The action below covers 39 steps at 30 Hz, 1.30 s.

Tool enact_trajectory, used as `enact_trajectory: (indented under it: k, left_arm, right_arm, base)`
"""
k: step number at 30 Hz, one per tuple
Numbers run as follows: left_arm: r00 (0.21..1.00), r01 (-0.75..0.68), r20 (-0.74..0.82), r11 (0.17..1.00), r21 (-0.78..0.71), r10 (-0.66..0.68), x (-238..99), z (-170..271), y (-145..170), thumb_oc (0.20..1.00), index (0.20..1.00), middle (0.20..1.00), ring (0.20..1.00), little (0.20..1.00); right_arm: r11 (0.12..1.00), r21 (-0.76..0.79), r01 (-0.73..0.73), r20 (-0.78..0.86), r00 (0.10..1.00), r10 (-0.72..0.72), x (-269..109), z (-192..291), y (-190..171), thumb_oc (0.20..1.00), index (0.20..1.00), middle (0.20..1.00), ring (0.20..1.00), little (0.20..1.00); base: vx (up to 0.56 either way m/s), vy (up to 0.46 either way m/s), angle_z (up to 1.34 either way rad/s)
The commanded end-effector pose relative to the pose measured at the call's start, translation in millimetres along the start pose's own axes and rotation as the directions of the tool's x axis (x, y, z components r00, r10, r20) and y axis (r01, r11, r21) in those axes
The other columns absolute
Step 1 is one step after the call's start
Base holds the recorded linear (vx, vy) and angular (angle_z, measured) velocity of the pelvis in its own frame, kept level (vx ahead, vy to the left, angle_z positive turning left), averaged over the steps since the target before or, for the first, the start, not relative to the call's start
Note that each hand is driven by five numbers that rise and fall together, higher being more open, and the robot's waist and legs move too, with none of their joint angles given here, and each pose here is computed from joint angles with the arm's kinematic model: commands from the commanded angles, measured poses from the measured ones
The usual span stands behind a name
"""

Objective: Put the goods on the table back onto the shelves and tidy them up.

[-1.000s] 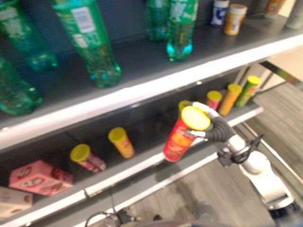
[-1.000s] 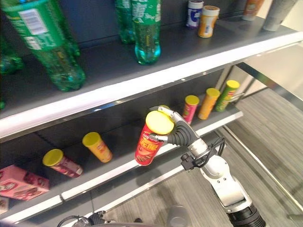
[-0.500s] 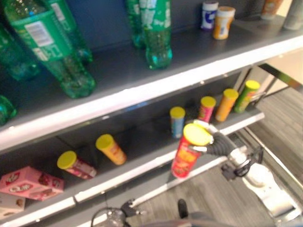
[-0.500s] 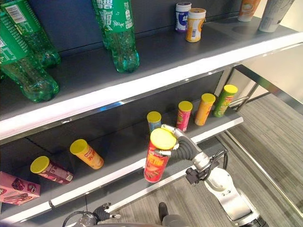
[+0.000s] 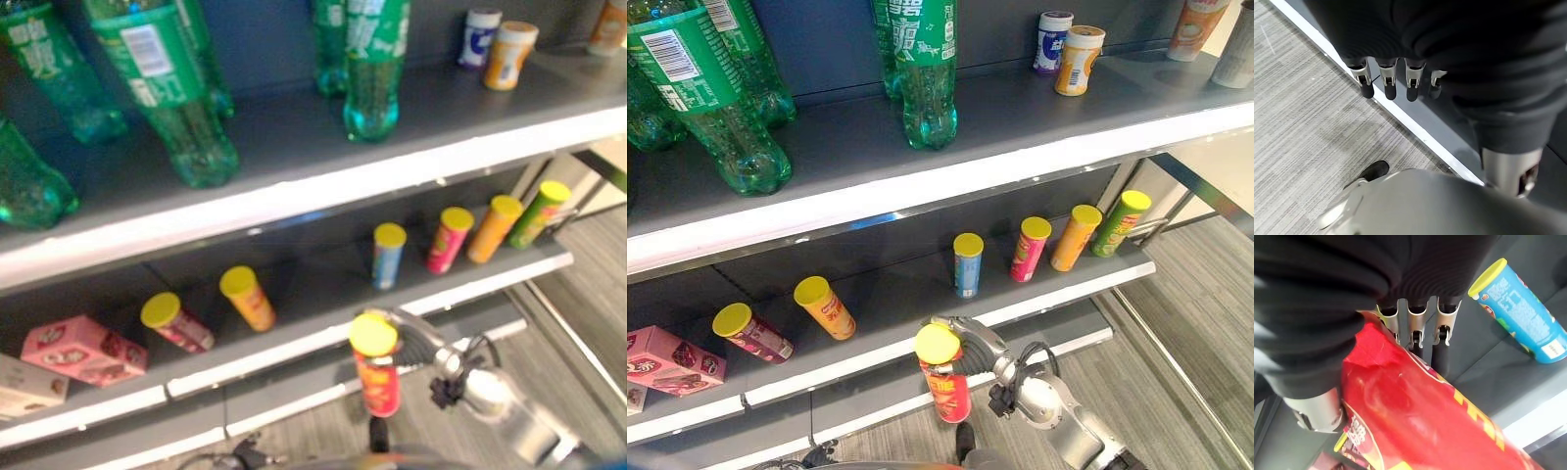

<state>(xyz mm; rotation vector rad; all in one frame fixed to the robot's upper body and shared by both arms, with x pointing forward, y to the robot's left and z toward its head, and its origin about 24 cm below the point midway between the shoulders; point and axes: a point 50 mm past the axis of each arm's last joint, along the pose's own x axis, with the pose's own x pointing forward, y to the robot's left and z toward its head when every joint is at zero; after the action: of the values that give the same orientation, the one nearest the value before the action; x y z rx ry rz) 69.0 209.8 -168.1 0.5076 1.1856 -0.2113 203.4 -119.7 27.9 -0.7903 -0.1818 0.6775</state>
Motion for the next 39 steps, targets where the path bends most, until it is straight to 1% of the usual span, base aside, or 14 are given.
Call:
enact_trajectory:
  k: [1,4,8,11,12,16,18,19,20,23,26,33,38,39]
  left_arm:
    - [1.0,-0.003,-0.004,1.0,0.002,0.003,2,6,-3,1.0,1.0,1.0,1.0,1.0]
    - [1.0,-0.009,-0.003,1.0,0.0,0.009,3,7,-3,1.0,1.0,1.0,1.0,1.0]
    - [1.0,-0.028,-0.012,1.0,-0.003,0.028,2,5,0,1.0,1.0,1.0,1.0,1.0]
    - [0.999,-0.033,-0.013,0.999,-0.002,0.033,2,4,1,1.0,1.0,1.0,1.0,1.0]
    - [0.999,-0.039,-0.008,0.999,0.014,0.04,2,5,1,1.0,1.0,1.0,1.0,1.0]
    - [0.999,-0.047,0.003,0.998,0.029,0.047,3,9,2,1.0,1.0,1.0,1.0,1.0]
    - [0.997,-0.075,0.021,0.996,0.043,0.075,4,13,5,1.0,1.0,1.0,1.0,1.0]
    - [0.997,-0.076,0.021,0.996,0.042,0.075,4,13,5,1.0,1.0,1.0,1.0,1.0]
    - [0.995,-0.093,0.029,0.994,0.051,0.092,4,15,5,1.0,1.0,1.0,1.0,1.0]
    - [0.991,-0.129,0.047,0.989,0.071,0.125,4,17,10,1.0,1.0,1.0,1.0,1.0]
    - [0.985,-0.162,0.074,0.982,0.096,0.155,5,23,15,1.0,1.0,1.0,1.0,1.0]
    - [0.966,-0.226,0.168,0.961,0.161,0.199,7,46,33,1.0,1.0,1.0,1.0,1.0]
    - [0.957,-0.241,0.204,0.954,0.178,0.203,7,56,40,1.0,1.0,1.0,1.0,1.0]
    - [0.955,-0.245,0.218,0.95,0.191,0.203,7,60,42,1.0,1.0,1.0,1.0,1.0]
  right_arm:
    - [0.992,0.0,0.126,0.177,0.976,-0.124,23,32,-17,0.2,0.2,0.2,0.2,0.2]
    - [0.986,0.001,0.167,0.184,0.969,-0.164,30,33,-22,0.2,0.2,0.2,0.2,0.2]
    - [0.96,0.026,0.278,0.198,0.94,-0.277,40,39,-37,0.2,0.2,0.2,0.2,0.2]
    - [0.955,0.029,0.294,0.203,0.934,-0.293,41,40,-39,0.2,0.2,0.2,0.2,0.2]
    - [0.939,0.047,0.342,0.215,0.914,-0.343,44,43,-45,0.2,0.2,0.2,0.2,0.2]
    - [0.921,0.068,0.384,0.215,0.896,-0.389,45,44,-49,0.2,0.2,0.2,0.2,0.2]
    - [0.866,0.081,0.494,0.27,0.825,-0.496,45,53,-56,0.2,0.2,0.2,0.2,0.2]
    - [0.865,0.08,0.495,0.27,0.825,-0.497,45,53,-56,0.2,0.2,0.2,0.2,0.2]
    - [0.849,0.076,0.522,0.303,0.799,-0.519,48,59,-54,0.2,0.2,0.2,0.2,0.2]
    - [0.863,0.056,0.502,0.363,0.795,-0.486,62,67,-42,0.2,0.2,0.2,0.2,0.2]
    - [0.855,0.03,0.518,0.399,0.778,-0.485,78,72,-37,0.2,0.2,0.2,0.2,0.2]
    - [0.798,-0.066,0.599,0.503,0.711,-0.492,105,87,-54,0.2,0.2,0.2,0.2,0.2]
    - [0.777,-0.116,0.619,0.535,0.698,-0.476,116,93,-59,0.2,0.2,0.2,0.2,0.2]
    - [0.757,-0.144,0.637,0.545,0.69,-0.476,121,94,-65,0.2,0.2,0.2,0.2,0.2]
  base:
    - [-0.01,0.048,0.04]
    - [-0.01,0.04,0.02]
    - [0.0,0.037,0.07]
    - [0.02,0.017,0.09]
    - [0.0,0.0,0.0]
    - [0.01,0.006,0.0]
    - [-0.03,0.03,-0.01]
    - [-0.05,0.024,-0.04]
    - [-0.05,0.016,-0.05]
    - [-0.08,0.011,-0.02]
    - [-0.1,-0.007,0.03]
    - [-0.13,-0.021,0.2]
    - [-0.07,-0.005,0.16]
    - [-0.06,-0.005,0.11]
